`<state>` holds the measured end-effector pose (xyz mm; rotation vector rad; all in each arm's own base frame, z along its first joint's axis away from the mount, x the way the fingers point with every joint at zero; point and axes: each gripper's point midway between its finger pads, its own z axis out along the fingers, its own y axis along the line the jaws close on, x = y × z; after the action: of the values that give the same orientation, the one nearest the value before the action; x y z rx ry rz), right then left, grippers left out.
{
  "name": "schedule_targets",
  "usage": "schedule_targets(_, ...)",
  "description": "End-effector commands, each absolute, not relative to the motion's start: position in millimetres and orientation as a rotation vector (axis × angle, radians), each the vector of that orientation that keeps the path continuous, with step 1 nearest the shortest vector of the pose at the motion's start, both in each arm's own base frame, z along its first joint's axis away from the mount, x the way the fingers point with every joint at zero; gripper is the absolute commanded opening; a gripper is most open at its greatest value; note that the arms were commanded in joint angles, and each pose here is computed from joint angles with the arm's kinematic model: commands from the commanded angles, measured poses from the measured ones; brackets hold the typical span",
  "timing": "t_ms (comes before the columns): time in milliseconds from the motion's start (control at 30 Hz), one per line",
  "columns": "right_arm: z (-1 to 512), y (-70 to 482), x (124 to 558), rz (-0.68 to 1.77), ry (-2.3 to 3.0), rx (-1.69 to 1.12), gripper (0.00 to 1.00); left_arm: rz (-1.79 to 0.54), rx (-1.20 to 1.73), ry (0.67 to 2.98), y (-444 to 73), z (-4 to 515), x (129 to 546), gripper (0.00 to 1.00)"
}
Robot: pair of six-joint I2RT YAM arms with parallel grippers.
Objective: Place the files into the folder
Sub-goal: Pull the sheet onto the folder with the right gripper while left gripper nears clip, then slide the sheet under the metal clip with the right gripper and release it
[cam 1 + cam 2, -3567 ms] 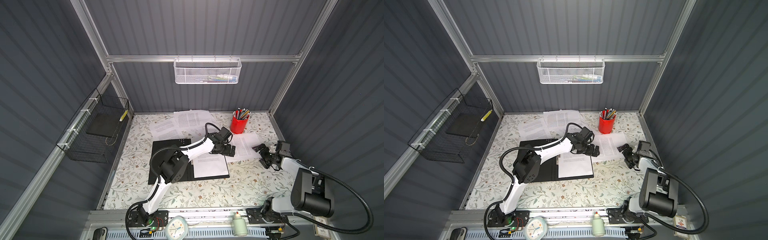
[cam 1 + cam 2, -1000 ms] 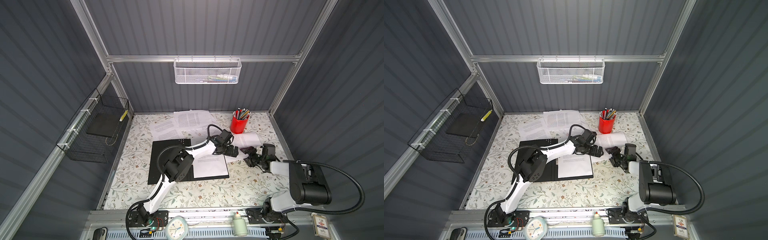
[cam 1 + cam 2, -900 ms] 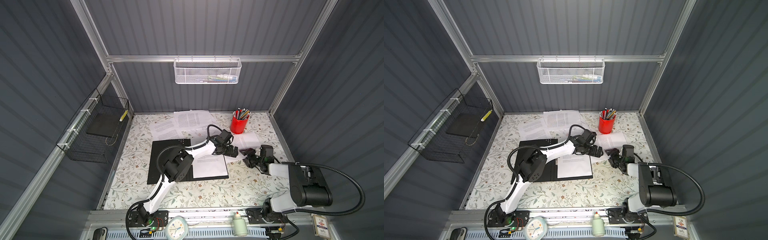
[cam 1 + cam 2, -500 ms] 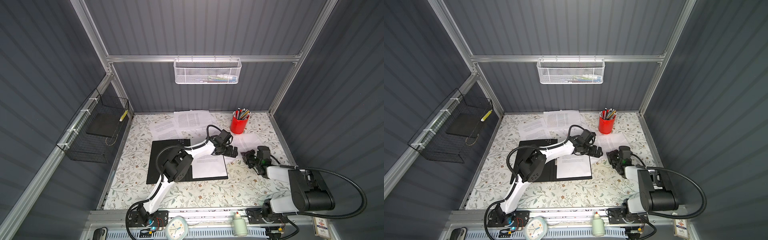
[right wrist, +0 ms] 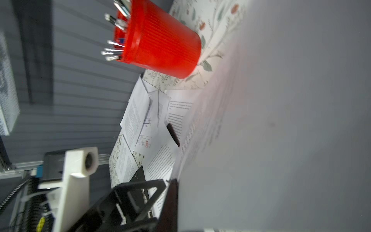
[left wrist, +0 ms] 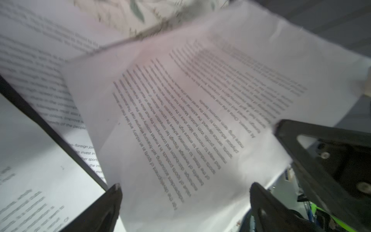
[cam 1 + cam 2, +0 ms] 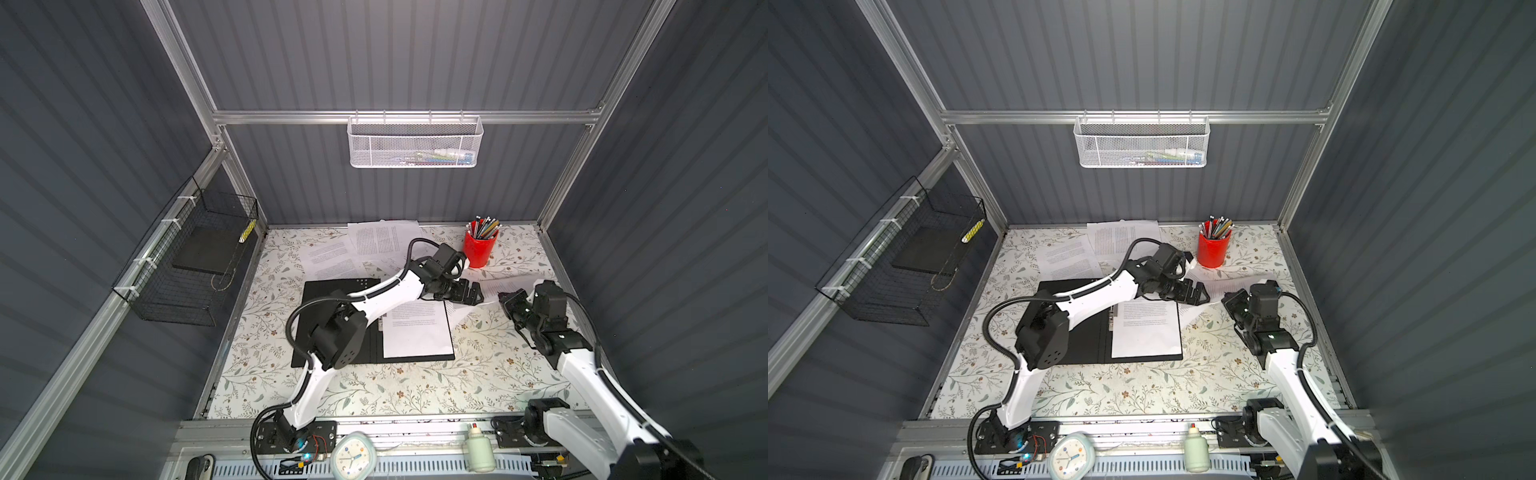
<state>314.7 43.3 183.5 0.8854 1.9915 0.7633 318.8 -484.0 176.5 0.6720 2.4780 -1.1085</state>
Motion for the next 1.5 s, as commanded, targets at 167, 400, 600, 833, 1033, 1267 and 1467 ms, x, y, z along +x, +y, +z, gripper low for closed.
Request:
schedule_targets(167, 243.0, 58.4, 278.0, 0.615, 2.21, 0.508, 0.0, -1.037, 0.544, 2.224, -392.5, 289.6, 330.7, 1.0)
schedule_targets(400, 299.3, 138.1, 285.2, 0.724, 2.281, 0.086, 0.0, -0.692, 0.285, 2.305, -263.3, 277.2, 339.9, 1.0)
schedule_targets(600, 325.8, 242.4, 280.2, 0.972, 2.313, -0.291, 0.0, -0.627, 0.06, 2.449, -190.6, 224.7, 335.0, 1.0)
schedule_targets(833, 296.0, 253.8, 272.3, 1.072, 2.367, -0.433, 0.0, -0.602, 0.005, 2.469, -166.9, 215.0, 339.1, 1.0)
schedule_targets(1033, 216.4, 207.9, 303.7, 1.052, 2.527, -0.331, 0.0, -0.579, 0.008, 2.533, -164.0, 197.9, 347.4, 1.0)
schedule_targets(1267, 135.9, 197.5, 332.0, 1.04, 2.736, -0.377, 0.0, -0.579, -0.004, 2.549, -161.0, 196.1, 349.2, 1.0)
schedule_targets(1467, 113.0, 199.0, 342.1, 1.032, 2.857, -0.438, 0.01, -0.56, 0.013, 2.574, -158.1, 192.9, 343.0, 1.0)
